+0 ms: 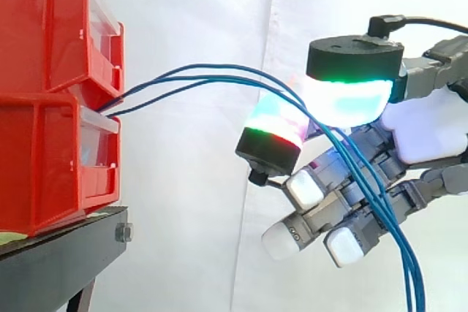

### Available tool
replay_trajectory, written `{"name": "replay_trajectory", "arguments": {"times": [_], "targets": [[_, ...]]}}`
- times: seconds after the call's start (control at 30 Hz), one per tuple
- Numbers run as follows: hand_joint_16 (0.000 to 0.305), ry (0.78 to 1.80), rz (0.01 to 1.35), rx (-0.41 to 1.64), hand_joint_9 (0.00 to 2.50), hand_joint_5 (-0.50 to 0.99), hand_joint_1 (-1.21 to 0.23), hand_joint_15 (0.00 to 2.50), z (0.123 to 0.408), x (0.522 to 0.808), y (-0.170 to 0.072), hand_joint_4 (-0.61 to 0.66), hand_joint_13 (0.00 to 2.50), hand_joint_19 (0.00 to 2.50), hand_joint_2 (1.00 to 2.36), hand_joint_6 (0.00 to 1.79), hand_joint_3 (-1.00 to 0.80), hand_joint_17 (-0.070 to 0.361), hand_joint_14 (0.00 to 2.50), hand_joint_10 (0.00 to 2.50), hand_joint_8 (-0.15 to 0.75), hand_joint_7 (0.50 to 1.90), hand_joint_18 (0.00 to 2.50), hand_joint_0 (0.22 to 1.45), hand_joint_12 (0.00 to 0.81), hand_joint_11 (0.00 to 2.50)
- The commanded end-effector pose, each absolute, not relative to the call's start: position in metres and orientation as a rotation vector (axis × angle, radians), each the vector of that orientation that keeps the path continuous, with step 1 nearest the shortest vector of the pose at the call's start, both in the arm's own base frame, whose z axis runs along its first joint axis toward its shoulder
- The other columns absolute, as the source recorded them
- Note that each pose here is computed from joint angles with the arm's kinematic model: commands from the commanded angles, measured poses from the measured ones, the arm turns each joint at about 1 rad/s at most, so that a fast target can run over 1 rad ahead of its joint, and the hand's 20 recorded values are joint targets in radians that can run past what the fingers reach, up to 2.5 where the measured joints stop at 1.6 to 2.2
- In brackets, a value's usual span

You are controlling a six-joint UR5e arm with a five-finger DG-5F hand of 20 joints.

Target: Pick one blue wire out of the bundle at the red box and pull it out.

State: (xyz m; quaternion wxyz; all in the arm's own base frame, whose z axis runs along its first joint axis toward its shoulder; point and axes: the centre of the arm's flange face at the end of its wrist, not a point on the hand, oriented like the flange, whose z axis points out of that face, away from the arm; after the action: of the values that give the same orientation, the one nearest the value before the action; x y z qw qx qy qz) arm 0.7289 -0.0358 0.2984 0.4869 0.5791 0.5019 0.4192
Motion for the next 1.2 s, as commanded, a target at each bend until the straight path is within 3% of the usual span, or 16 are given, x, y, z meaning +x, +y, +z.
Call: {"name": "replay_trajectory", "arguments": {"times": [0.0,0.13,0.27,0.37,0.5,0.57,0.8,0.9,1.03,1.17], "targets": [[0.059,1.221,1.019,1.409,0.50,-0.26,-0.92,0.25,0.2978,0.7290,-0.0361,0.09,0.53,0.36,1.02,0.88,-0.22,0.132,0.01,0.01,0.297,0.97,0.66,0.84,0.446,0.50],[0.061,1.220,1.020,1.408,0.50,-0.25,-0.95,0.23,0.2989,0.7288,-0.0361,0.18,0.54,0.33,1.01,0.85,-0.40,0.138,0.01,0.02,0.306,0.98,0.72,0.69,0.455,0.52],[0.065,1.221,1.019,1.409,0.60,-0.23,-0.83,0.28,0.2982,0.7285,-0.0362,0.23,0.56,0.40,1.00,0.84,-0.50,0.147,0.01,0.01,0.348,1.00,0.71,0.53,0.486,0.53],[0.068,1.220,1.020,1.408,0.68,-0.21,-0.73,0.29,0.2989,0.7288,-0.0361,0.24,0.58,0.44,1.00,0.83,-0.50,0.153,0.01,0.01,0.376,1.03,0.72,0.50,0.499,0.54],[0.068,1.221,1.019,1.409,0.73,-0.19,-0.68,0.29,0.2978,0.7290,-0.0361,0.23,0.60,0.45,1.00,0.84,-0.50,0.152,0.01,0.01,0.384,1.04,0.73,0.51,0.505,0.55],[0.064,1.222,1.020,1.409,0.77,-0.18,-0.65,0.29,0.2978,0.7291,-0.0359,0.22,0.60,0.46,1.01,0.84,-0.40,0.143,0.01,0.01,0.373,1.07,0.72,0.57,0.486,0.56],[0.063,1.221,1.019,1.409,0.78,-0.18,-0.73,0.30,0.2978,0.7290,-0.0361,0.19,0.61,0.46,1.02,0.86,-0.22,0.141,0.01,0.02,0.372,1.11,0.73,0.58,0.481,0.58],[0.062,1.219,1.021,1.409,0.76,-0.20,-0.82,0.29,0.2989,0.7288,-0.0361,0.17,0.61,0.44,1.02,0.88,-0.25,0.140,0.01,0.02,0.366,1.05,0.72,0.62,0.478,0.59],[0.062,1.220,1.020,1.408,0.73,-0.21,-0.92,0.27,0.2989,0.7288,-0.0361,0.21,0.60,0.40,1.00,0.88,-0.49,0.139,0.01,0.02,0.356,1.03,0.72,0.68,0.473,0.58],[0.062,1.225,1.025,1.409,0.71,-0.21,-0.95,0.27,0.2978,0.7291,-0.0364,0.22,0.60,0.39,1.00,0.88,-0.50,0.138,0.01,0.02,0.348,1.02,0.73,0.66,0.469,0.58]]}}
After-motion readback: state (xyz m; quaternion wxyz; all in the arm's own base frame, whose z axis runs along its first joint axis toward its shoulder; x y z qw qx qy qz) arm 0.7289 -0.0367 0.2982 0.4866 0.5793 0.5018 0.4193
